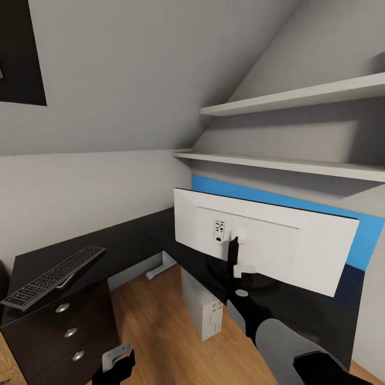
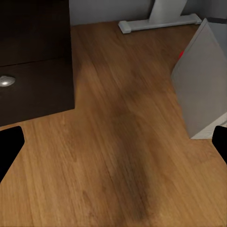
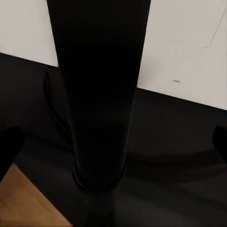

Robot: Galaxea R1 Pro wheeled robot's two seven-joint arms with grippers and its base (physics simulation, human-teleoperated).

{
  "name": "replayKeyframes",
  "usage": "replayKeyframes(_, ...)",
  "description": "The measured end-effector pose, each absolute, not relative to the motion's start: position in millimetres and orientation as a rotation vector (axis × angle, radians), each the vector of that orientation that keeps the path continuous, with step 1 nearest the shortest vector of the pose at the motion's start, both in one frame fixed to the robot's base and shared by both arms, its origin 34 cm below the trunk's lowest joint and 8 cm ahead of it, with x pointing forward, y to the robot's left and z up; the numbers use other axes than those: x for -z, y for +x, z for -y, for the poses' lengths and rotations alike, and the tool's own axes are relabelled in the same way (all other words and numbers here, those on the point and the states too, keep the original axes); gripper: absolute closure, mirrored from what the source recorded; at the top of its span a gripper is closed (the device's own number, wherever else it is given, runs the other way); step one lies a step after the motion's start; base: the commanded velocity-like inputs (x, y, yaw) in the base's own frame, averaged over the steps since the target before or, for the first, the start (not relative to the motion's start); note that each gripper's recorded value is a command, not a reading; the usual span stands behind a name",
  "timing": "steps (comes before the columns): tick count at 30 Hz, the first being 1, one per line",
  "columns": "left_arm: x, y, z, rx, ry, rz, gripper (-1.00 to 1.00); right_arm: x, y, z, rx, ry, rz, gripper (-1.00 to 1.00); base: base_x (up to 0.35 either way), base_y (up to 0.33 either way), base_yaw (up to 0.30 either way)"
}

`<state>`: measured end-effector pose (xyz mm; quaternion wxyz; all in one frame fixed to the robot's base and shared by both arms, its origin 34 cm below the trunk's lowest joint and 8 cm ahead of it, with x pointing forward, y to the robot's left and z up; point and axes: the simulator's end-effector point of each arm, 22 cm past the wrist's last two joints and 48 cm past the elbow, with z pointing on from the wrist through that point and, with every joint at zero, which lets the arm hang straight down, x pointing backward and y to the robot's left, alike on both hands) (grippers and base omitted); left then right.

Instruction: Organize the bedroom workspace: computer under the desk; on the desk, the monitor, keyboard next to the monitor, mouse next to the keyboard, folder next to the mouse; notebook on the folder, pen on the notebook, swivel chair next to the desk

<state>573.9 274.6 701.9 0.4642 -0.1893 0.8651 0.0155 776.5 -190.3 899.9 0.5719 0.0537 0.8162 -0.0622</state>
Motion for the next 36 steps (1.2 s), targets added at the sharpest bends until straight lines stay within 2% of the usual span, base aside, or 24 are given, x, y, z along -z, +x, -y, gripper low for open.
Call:
replayKeyframes(22,-700.3,572.6,-274.6,-0.038,-0.467,-2.13,-1.0,-902.7,777.5,190.9,0.136,0.14,-1.899,-1.0,0.002,0.0,0.0)
replayKeyframes(36,-698.3,571.0,-274.4,-0.039,-0.468,-2.136,-1.0,-903.9,778.1,192.6,0.139,0.14,-1.895,-1.0,0.092,0.0,0.0)
